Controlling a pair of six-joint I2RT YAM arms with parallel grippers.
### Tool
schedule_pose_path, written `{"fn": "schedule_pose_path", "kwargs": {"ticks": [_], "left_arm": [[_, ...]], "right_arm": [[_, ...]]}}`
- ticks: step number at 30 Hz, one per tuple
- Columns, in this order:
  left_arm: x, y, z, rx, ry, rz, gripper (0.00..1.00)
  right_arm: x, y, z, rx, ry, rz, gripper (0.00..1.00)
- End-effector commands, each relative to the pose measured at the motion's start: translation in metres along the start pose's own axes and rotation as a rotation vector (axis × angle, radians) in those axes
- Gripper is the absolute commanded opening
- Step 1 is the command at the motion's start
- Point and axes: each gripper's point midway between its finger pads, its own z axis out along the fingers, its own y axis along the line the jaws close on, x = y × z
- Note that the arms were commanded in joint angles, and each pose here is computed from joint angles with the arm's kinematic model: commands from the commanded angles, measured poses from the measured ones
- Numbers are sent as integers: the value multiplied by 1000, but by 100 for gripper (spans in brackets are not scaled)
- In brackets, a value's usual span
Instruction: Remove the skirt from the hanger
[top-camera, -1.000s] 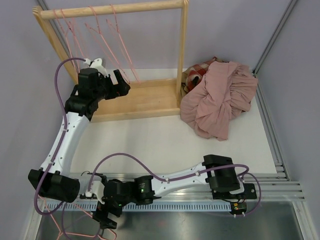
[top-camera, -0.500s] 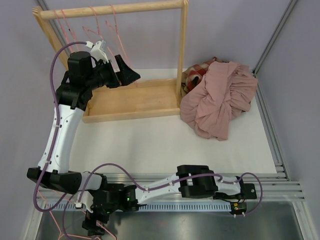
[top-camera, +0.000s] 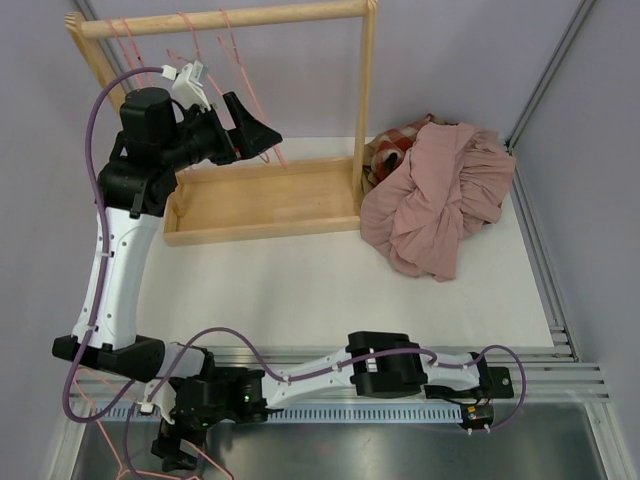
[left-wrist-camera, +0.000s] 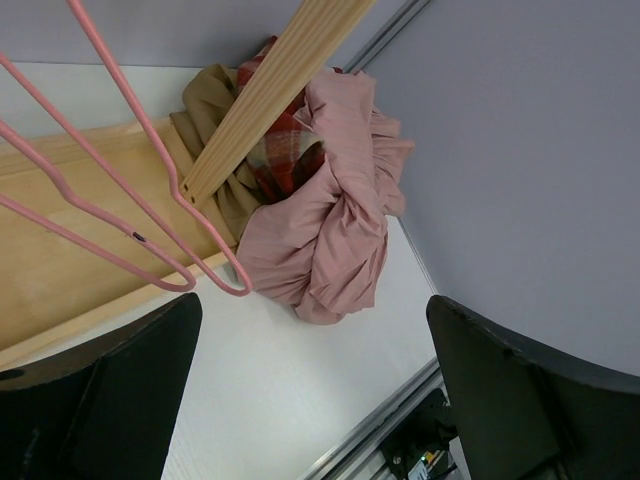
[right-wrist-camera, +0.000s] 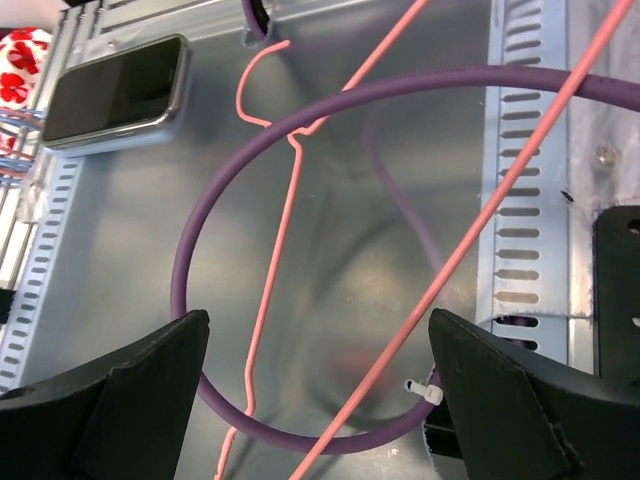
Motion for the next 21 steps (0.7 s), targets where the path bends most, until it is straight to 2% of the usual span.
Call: {"fn": "schedule_pose_path", "kwargs": {"ticks": [1, 3, 4, 7, 8, 9, 11, 13, 16, 20, 21], "left_arm": [[-28, -49, -37, 120, -117, 36, 99], [-31, -59, -44, 152, -132, 19, 99], [-33, -65, -46, 177, -139, 15, 99], [-32, -69, -48, 198, -132, 20, 99], [-31, -67, -47, 190, -129, 28, 99], [-32, -63, -46, 170, -134, 29, 99], [-26, -56, -43, 146, -119, 31, 99], [-25, -55, -45, 142, -124, 42, 99], [-24, -53, -47, 129, -127, 54, 99], [-24, -53, -50, 124, -128, 65, 99], [-23, -53, -50, 123, -127, 64, 99]], "right_arm": [[27, -42, 6, 123, 97, 122, 99], [34, -44, 4, 136, 128, 129, 98], [37, -44, 3, 136, 140, 132, 85], [44, -40, 0, 107, 163, 136, 63], [45, -40, 0, 104, 165, 136, 41], [47, -40, 0, 103, 170, 138, 28], [46, -40, 0, 103, 170, 136, 9], [46, -39, 0, 99, 173, 137, 3], [46, -39, 0, 98, 180, 134, 0], [51, -33, 3, 60, 209, 146, 1], [54, -24, 3, 14, 232, 154, 8]]}}
